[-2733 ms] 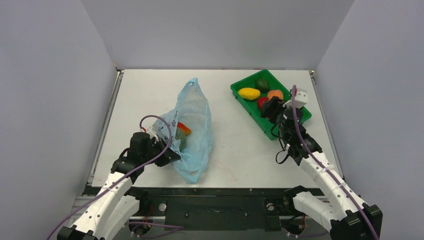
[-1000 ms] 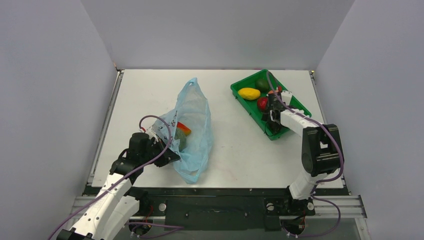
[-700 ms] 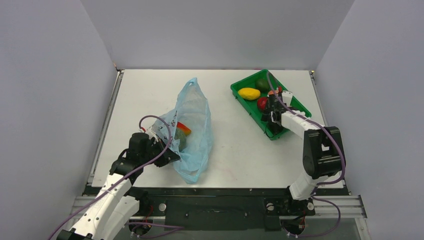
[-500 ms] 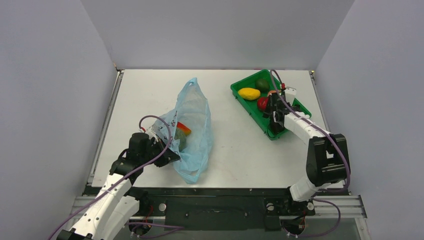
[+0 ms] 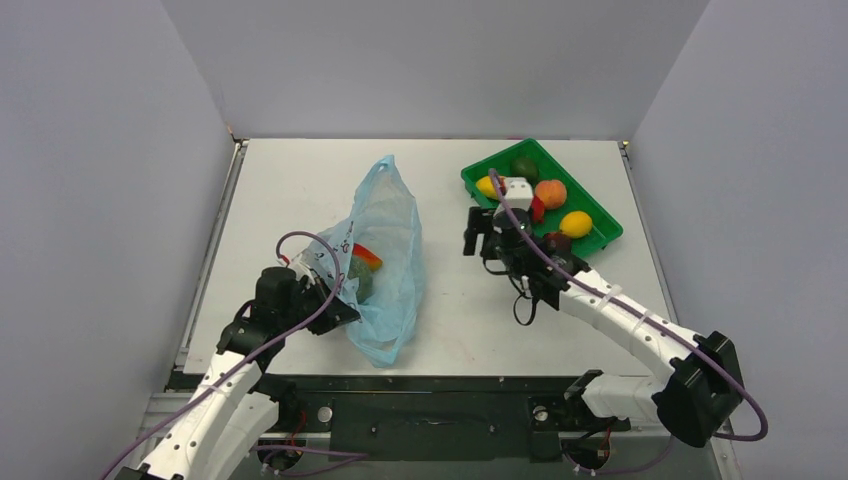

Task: Take the fake fruits out of the plastic bag
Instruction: Take out the fake fruit from the plastic bag.

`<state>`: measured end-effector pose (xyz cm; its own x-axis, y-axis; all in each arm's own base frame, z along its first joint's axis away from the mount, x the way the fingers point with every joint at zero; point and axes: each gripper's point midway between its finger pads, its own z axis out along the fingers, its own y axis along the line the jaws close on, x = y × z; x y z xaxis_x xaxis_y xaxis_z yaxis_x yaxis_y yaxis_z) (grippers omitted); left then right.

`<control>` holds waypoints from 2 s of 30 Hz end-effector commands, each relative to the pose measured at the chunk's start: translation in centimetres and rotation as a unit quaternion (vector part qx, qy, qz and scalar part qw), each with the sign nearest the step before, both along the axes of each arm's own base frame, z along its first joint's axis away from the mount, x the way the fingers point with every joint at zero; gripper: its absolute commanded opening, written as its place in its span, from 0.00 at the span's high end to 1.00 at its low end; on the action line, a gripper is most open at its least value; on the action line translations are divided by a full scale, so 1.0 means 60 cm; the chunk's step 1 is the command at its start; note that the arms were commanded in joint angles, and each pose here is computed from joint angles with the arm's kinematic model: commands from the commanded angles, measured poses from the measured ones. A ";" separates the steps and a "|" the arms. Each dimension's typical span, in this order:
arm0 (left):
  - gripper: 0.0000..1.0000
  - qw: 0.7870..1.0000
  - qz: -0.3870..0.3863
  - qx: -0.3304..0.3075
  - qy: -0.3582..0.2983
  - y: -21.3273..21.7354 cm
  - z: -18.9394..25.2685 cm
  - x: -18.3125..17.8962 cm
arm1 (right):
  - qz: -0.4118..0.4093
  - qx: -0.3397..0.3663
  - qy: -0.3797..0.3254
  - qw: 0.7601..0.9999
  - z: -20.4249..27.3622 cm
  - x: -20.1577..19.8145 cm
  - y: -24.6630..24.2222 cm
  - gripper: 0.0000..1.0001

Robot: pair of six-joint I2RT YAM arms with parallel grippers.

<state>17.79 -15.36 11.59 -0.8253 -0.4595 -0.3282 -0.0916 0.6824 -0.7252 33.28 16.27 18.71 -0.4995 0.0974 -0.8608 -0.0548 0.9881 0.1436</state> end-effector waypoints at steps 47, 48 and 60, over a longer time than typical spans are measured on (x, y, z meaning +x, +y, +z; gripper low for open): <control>1.00 1.000 -0.006 0.005 -0.002 0.000 0.007 -0.001 | 0.394 -0.174 0.040 0.902 -0.152 0.022 0.438 0.49; 1.00 1.000 -0.006 0.005 -0.004 -0.001 0.009 -0.001 | 0.390 -0.162 0.038 0.906 -0.153 0.024 0.446 0.46; 1.00 1.000 -0.007 0.004 -0.002 -0.002 0.014 0.000 | 0.443 -0.072 0.047 0.893 -0.167 0.003 0.497 0.26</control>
